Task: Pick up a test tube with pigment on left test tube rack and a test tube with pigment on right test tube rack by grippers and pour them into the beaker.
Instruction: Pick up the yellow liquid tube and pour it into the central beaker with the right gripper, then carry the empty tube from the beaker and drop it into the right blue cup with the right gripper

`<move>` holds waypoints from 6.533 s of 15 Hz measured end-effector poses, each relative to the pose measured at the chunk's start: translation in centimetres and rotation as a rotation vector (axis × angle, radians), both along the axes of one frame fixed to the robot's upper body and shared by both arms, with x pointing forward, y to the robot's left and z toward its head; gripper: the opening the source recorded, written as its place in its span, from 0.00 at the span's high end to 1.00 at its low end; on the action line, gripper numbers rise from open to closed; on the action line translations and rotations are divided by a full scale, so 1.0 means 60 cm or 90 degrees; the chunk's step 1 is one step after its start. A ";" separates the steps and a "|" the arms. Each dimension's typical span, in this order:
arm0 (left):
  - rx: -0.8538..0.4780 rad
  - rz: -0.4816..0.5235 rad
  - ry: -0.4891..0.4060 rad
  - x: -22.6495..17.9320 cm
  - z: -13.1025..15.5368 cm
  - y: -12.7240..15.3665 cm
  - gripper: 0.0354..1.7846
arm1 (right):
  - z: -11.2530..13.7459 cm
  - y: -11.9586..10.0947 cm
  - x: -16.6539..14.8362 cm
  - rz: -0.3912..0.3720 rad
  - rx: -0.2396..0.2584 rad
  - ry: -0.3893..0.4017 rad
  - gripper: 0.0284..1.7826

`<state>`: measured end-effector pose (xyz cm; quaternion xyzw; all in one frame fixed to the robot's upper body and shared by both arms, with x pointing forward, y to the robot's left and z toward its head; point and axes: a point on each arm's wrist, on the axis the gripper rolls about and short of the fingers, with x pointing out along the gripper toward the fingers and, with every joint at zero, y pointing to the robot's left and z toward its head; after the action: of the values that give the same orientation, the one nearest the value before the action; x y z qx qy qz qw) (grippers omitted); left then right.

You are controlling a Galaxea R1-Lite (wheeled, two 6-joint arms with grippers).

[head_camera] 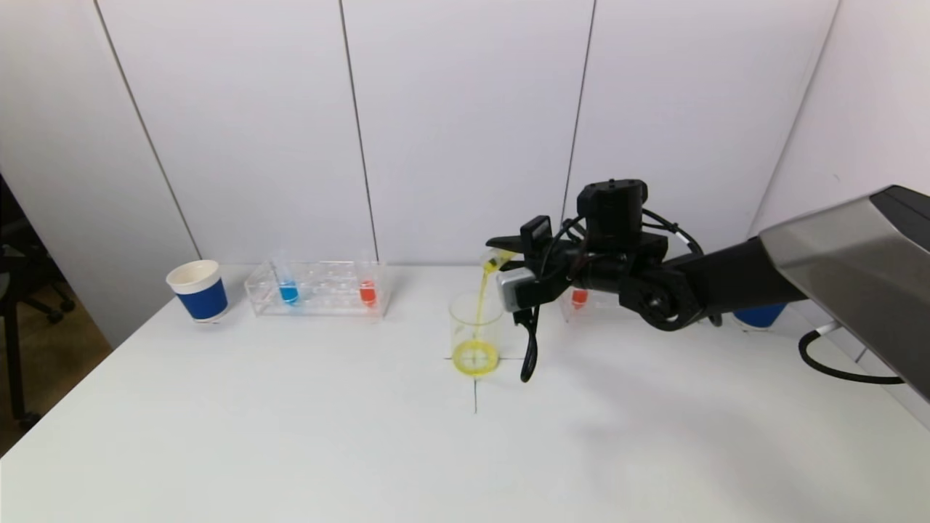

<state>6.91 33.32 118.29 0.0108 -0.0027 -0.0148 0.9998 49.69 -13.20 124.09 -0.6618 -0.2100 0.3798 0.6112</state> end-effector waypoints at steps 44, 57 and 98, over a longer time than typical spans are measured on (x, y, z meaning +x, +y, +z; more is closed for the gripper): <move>0.000 0.000 0.000 0.000 0.000 0.000 0.01 | 0.108 0.018 -0.054 -0.094 0.209 0.107 0.74; 0.000 0.000 0.000 0.000 0.000 0.000 0.01 | 0.203 -0.121 -0.043 -0.257 0.519 0.242 0.74; 0.000 -0.001 0.000 0.000 0.000 0.000 0.01 | 0.065 -0.560 0.001 -0.718 0.971 0.324 0.74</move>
<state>6.91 33.32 118.29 0.0105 -0.0027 -0.0152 0.9998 49.75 -46.79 127.97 0.0090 0.0858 -0.0744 0.9935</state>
